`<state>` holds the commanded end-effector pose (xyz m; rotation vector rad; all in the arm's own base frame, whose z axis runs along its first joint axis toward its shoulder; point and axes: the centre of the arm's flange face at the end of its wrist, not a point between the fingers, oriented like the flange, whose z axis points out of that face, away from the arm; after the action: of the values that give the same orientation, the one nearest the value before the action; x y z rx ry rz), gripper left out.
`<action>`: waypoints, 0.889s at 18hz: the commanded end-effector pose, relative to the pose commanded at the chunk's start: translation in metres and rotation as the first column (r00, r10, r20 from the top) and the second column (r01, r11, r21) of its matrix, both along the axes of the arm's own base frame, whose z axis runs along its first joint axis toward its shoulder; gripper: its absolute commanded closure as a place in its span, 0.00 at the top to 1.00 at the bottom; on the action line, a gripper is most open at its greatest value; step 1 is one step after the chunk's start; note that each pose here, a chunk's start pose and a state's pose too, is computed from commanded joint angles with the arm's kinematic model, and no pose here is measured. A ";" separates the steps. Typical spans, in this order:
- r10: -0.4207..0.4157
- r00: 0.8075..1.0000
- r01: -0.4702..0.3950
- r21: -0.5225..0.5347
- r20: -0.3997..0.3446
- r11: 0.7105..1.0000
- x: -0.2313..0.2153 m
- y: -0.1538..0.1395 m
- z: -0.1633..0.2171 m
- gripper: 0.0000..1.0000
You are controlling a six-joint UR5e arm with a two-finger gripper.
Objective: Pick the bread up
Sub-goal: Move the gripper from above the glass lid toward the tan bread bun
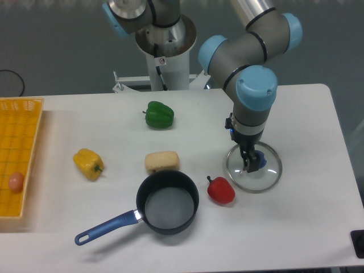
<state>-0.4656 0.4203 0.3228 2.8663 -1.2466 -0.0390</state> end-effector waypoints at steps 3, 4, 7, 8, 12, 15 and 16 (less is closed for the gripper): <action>0.002 1.000 -0.002 -0.003 0.005 1.000 0.002 0.000 -0.003 1.00; 0.009 1.000 -0.009 0.002 0.010 1.000 0.003 0.001 -0.004 1.00; 0.122 0.992 -0.122 -0.002 0.032 0.993 0.013 -0.003 -0.017 1.00; 0.169 0.985 -0.169 -0.005 0.035 0.986 0.021 -0.002 -0.020 1.00; 0.255 0.966 -0.254 -0.022 0.035 0.967 0.034 0.000 -0.024 1.00; 0.246 0.968 -0.245 -0.030 0.037 0.969 0.053 0.002 -0.028 1.00; 0.253 0.967 -0.251 -0.040 0.044 0.967 0.063 0.003 -0.032 1.00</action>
<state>-0.4027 0.4229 0.2904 2.9869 -0.8694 0.0552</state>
